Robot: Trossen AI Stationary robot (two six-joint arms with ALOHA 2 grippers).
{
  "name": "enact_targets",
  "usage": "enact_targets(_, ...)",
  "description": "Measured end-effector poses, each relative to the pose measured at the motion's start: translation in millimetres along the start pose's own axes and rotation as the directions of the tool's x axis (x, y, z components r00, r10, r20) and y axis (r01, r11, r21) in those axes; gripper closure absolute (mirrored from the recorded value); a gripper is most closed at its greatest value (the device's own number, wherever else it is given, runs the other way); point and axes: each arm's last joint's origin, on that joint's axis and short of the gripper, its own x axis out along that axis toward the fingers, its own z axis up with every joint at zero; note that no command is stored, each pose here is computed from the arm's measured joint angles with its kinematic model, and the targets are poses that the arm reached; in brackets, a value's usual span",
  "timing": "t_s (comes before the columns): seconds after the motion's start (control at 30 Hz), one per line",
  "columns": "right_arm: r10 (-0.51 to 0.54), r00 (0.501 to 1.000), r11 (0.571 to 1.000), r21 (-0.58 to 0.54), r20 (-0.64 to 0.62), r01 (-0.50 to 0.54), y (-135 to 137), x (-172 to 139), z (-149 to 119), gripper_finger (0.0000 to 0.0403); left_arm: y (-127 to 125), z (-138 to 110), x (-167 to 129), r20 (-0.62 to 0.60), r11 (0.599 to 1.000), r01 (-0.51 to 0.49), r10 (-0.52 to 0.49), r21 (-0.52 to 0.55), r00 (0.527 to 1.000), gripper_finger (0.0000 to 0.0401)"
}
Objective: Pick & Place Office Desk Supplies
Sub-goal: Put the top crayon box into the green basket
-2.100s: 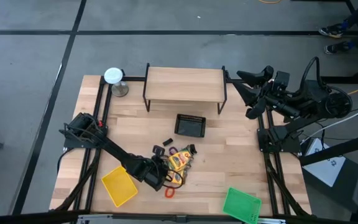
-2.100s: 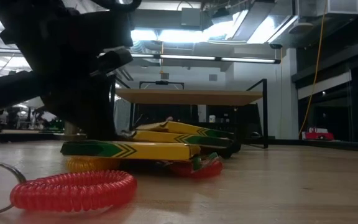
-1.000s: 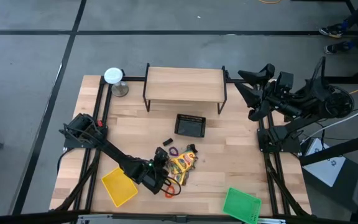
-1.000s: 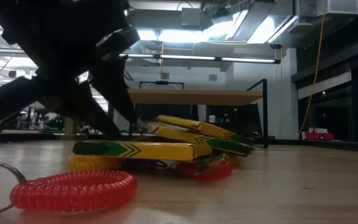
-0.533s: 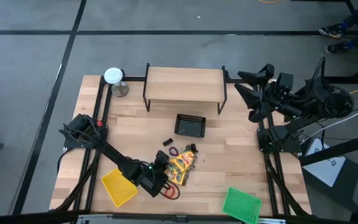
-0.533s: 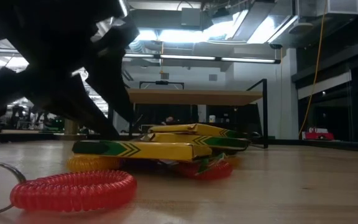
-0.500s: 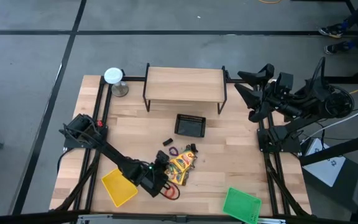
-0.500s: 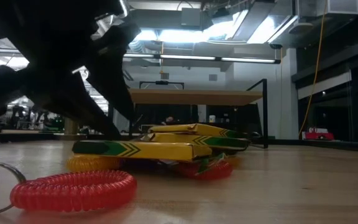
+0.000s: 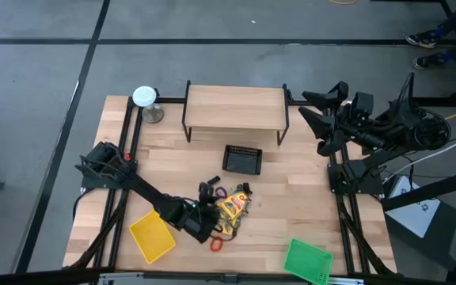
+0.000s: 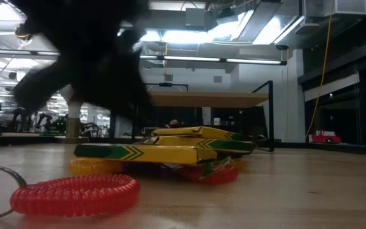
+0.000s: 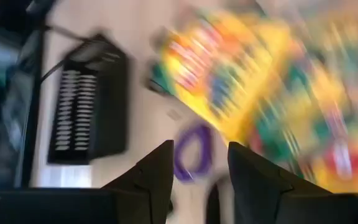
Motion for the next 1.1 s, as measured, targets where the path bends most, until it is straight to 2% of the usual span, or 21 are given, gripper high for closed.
enact_targets(0.07, -0.017, 1.000, 1.000, 0.000, -0.015, 0.017, -0.5, -0.2, -1.5, 0.0172, 19.0, 7.6, -5.7, 0.021, 0.977, -0.014, 0.019, -0.214, 1.000, 0.0251)
enact_targets(0.1, -0.034, 0.999, 0.999, 0.003, -0.035, 0.034, -0.7, -0.4, -3.7, 0.0172, 29.6, 9.5, -9.1, 0.026, 0.947, -0.017, 0.027, -0.322, 0.999, 0.0251)
enact_targets(0.17, -0.067, 0.992, 0.997, 0.016, -0.108, 0.070, -1.0, -1.6, -11.9, 0.0172, 50.0, 10.1, -14.8, 0.016, 0.859, -0.031, 0.046, -0.512, 0.999, 0.0251)
enact_targets(0.23, -0.080, 0.974, 0.993, 0.072, -0.212, 0.097, -0.5, -4.0, -24.5, 0.0172, 70.5, 8.3, -22.7, 0.000, 0.755, -0.042, 0.055, -0.654, 0.998, 0.0251)
enact_targets(0.3, -0.103, 0.929, 0.977, 0.139, -0.356, 0.162, 0.2, -4.8, -44.8, 0.0172, 88.8, 7.5, -30.2, 0.004, 0.641, -0.011, 0.022, -0.768, 1.000, 0.0251)
enact_targets(0.33, -0.108, 0.890, 0.967, 0.162, -0.443, 0.198, 0.4, -6.2, -57.2, 0.0172, 94.8, 7.0, -33.2, 0.011, 0.589, 0.009, 0.000, -0.808, 1.000, 0.0251)
enact_targets(0.4, -0.088, 0.771, 0.939, 0.207, -0.631, 0.276, 2.2, -10.5, -87.0, 0.0172, 102.5, 6.1, -37.3, 0.040, 0.515, 0.056, -0.041, -0.855, 0.998, 0.0251)
enact_targets(0.5, -0.057, 0.557, 0.883, 0.219, -0.828, 0.416, 6.7, -22.4, -132.1, 0.0172, 105.3, 6.1, -44.0, 0.062, 0.455, 0.077, -0.047, -0.887, 0.997, 0.0251)
enact_targets(0.57, -0.049, 0.462, 0.852, 0.204, -0.886, 0.482, 9.9, -31.5, -164.0, 0.0172, 104.8, 5.9, -46.8, 0.064, 0.433, 0.075, -0.039, -0.898, 0.997, 0.0251)
enact_targets(0.67, -0.018, 0.369, 0.798, 0.209, -0.929, 0.566, 9.2, -48.2, -210.7, 0.0172, 104.4, 5.9, -47.2, 0.064, 0.374, 0.073, -0.036, -0.924, 0.997, 0.0251)
enact_targets(0.73, 0.050, 0.379, 0.751, 0.285, -0.924, 0.596, 8.8, -57.6, -241.8, 0.0172, 104.7, 6.1, -47.0, 0.066, 0.310, 0.074, -0.034, -0.948, 0.997, 0.0251)
enact_targets(0.8, 0.119, 0.448, 0.684, 0.400, -0.886, 0.610, 7.9, -66.1, -266.5, 0.0172, 104.8, 6.1, -47.0, 0.066, 0.263, 0.071, -0.029, -0.962, 0.997, 0.0251)
enact_targets(0.83, 0.155, 0.495, 0.643, 0.467, -0.855, 0.606, 7.6, -69.6, -276.2, 0.0172, 104.3, 6.3, -47.4, 0.067, 0.249, 0.072, -0.029, -0.966, 0.997, 0.0251)
enact_targets(0.9, 0.188, 0.544, 0.578, 0.540, -0.818, 0.613, 1.5, -80.1, -295.6, 0.0172, 102.3, 5.6, -48.6, 0.064, 0.233, 0.070, -0.034, -0.970, 0.997, 0.0251)
enact_targets(1.0, 0.178, 0.556, 0.511, 0.559, -0.812, 0.653, -11.4, -95.0, -318.1, 0.0172, 97.6, -2.0, -44.3, 0.043, 0.196, 0.051, -0.041, -0.979, 0.998, 0.0251)
enact_targets(1.03, 0.174, 0.553, 0.500, 0.557, -0.815, 0.663, -13.8, -98.0, -321.7, 0.0172, 95.6, -5.4, -42.5, 0.033, 0.184, 0.041, -0.047, -0.982, 0.998, 0.0251)
enact_targets(1.1, 0.162, 0.539, 0.502, 0.539, -0.827, 0.676, -16.9, -101.9, -326.5, 0.0172, 91.8, -11.4, -38.8, 0.018, 0.165, 0.027, -0.058, -0.986, 0.998, 0.0251)
